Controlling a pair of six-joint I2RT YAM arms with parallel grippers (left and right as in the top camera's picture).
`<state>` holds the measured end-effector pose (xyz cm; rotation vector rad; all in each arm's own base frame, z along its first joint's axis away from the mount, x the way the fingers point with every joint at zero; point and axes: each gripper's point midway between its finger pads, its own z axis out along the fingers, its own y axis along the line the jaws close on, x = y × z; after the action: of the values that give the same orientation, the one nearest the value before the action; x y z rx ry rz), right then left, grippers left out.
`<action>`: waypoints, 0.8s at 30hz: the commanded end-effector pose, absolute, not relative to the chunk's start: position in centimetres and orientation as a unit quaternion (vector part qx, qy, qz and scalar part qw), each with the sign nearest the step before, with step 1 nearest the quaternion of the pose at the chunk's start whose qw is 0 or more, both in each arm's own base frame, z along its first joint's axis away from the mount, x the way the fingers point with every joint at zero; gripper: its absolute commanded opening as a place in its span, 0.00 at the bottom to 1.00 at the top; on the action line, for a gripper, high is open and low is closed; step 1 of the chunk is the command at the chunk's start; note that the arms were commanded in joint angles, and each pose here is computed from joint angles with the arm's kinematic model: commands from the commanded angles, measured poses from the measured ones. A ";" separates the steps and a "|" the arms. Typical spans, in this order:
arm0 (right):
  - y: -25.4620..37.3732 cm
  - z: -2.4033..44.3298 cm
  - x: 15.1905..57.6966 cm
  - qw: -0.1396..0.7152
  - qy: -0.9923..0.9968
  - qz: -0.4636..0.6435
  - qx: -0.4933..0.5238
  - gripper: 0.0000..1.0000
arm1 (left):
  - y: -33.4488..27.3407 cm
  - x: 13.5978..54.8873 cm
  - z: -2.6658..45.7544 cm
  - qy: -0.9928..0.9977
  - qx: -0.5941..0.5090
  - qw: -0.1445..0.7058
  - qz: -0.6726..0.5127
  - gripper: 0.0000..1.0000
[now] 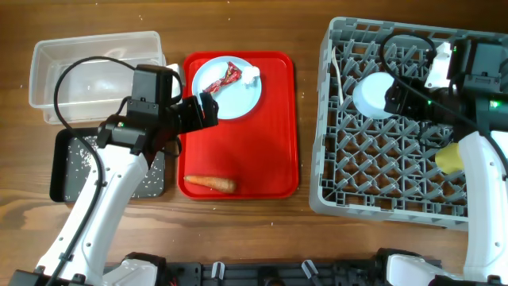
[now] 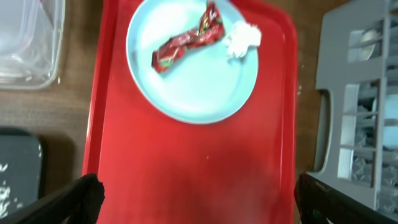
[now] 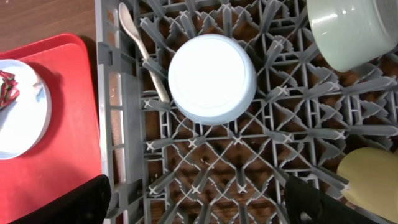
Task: Sort waste into correct bins and load items into the dishwasher rack
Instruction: 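Pick the red Apollo wrapper off the plate with left gripper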
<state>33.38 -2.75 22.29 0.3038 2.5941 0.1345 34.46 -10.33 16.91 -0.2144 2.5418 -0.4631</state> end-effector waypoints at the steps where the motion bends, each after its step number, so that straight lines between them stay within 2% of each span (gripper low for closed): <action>1: -2.1 22.7 33.3 0.266 0.957 0.066 0.097 0.91 | -10.7 36.4 17.8 0.939 -0.068 0.291 -0.169 0.99; 5: -1.9 22.8 33.3 0.267 0.956 0.072 0.095 0.93 | -12.1 40.1 17.0 0.935 -0.053 0.312 -0.162 0.99; 8: -1.9 22.8 33.4 0.267 0.956 0.072 0.095 0.93 | -12.9 43.7 15.9 0.923 -0.033 0.358 -0.133 1.00; 14: -1.9 22.8 33.3 0.267 0.956 0.072 0.095 0.93 | -14.1 48.5 10.6 0.914 -0.020 0.385 -0.127 0.99; 19: -1.9 22.7 33.2 0.264 0.957 0.072 0.096 0.94 | -14.3 50.4 6.1 0.915 -0.002 0.389 -0.107 1.00; 22: -1.9 22.7 33.2 0.264 0.957 0.072 0.096 0.93 | -14.4 49.9 3.4 0.926 0.000 0.363 -0.101 1.00; 24: -1.9 22.7 33.2 0.264 0.957 0.072 0.096 0.93 | -15.1 49.4 2.7 0.930 0.005 0.353 -0.102 0.90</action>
<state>33.31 -2.17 22.27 0.2930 2.5984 0.1782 49.62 -14.21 3.58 -0.0262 2.3872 -0.2821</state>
